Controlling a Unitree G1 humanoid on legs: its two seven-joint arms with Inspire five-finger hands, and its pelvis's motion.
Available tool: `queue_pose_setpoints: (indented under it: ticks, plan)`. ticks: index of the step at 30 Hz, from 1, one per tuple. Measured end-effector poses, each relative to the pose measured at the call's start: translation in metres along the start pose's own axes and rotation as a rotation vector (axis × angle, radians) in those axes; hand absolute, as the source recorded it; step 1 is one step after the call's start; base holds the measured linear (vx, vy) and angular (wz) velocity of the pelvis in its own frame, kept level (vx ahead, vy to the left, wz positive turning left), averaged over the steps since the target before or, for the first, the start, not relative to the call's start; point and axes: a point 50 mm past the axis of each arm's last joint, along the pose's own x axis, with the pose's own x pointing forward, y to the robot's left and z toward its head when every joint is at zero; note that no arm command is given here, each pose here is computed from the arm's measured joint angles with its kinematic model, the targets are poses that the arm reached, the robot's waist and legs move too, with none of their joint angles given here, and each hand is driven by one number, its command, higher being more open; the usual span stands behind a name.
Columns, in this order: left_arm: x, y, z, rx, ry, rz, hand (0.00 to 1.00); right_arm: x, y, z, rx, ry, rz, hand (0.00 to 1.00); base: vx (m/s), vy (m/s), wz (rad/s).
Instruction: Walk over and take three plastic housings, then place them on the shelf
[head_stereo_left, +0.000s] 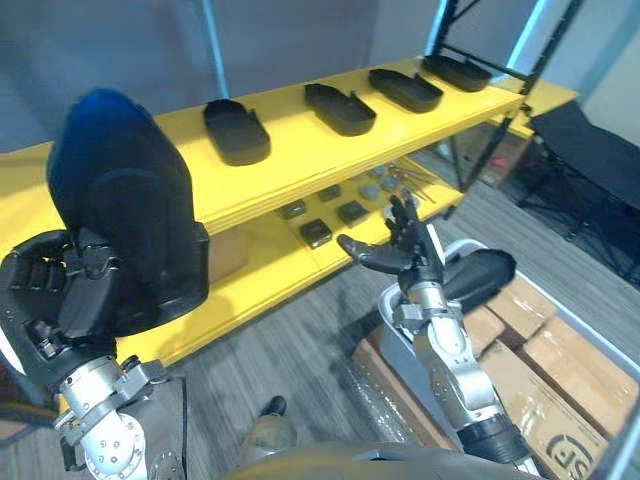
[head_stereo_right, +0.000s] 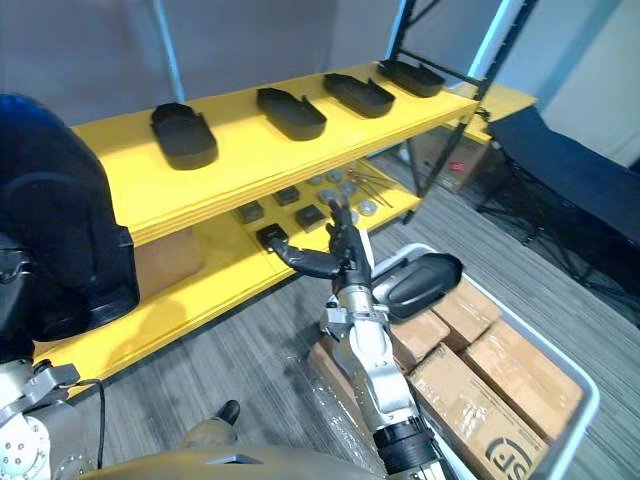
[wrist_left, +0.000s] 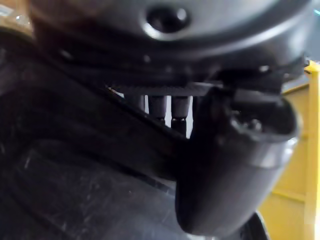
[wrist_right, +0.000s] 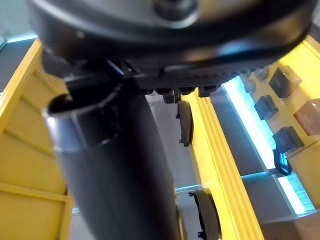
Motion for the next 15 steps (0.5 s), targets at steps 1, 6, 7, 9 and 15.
queue_pose_setpoints:
  ticks: [1, 6, 7, 9, 15]
  plan:
    - [-0.001, 0.000, 0.000, -0.001, 0.005, -0.009, 0.00, -0.003, -0.008, -0.002, -0.001, 0.006, -0.032, 1.00, -0.03, -0.099, 0.77]
    - [-0.006, -0.022, -0.008, -0.103, 0.055, -0.153, 0.00, -0.028, -0.047, -0.008, -0.022, 0.036, -0.191, 1.00, -0.07, 0.003, 1.44]
    - [-0.009, -0.023, -0.011, -0.108, 0.075, -0.164, 0.00, -0.030, -0.053, -0.007, -0.029, 0.029, -0.209, 1.00, -0.15, 0.057, 1.16]
    - [-0.012, -0.025, -0.016, -0.111, 0.106, -0.165, 0.00, -0.029, -0.054, 0.001, -0.032, -0.017, -0.197, 1.00, -0.11, 0.062, 0.38]
    - [-0.015, -0.013, -0.019, -0.066, 0.134, -0.079, 0.00, -0.021, -0.021, 0.007, 0.017, -0.095, -0.034, 1.00, 0.00, 0.070, -0.31]
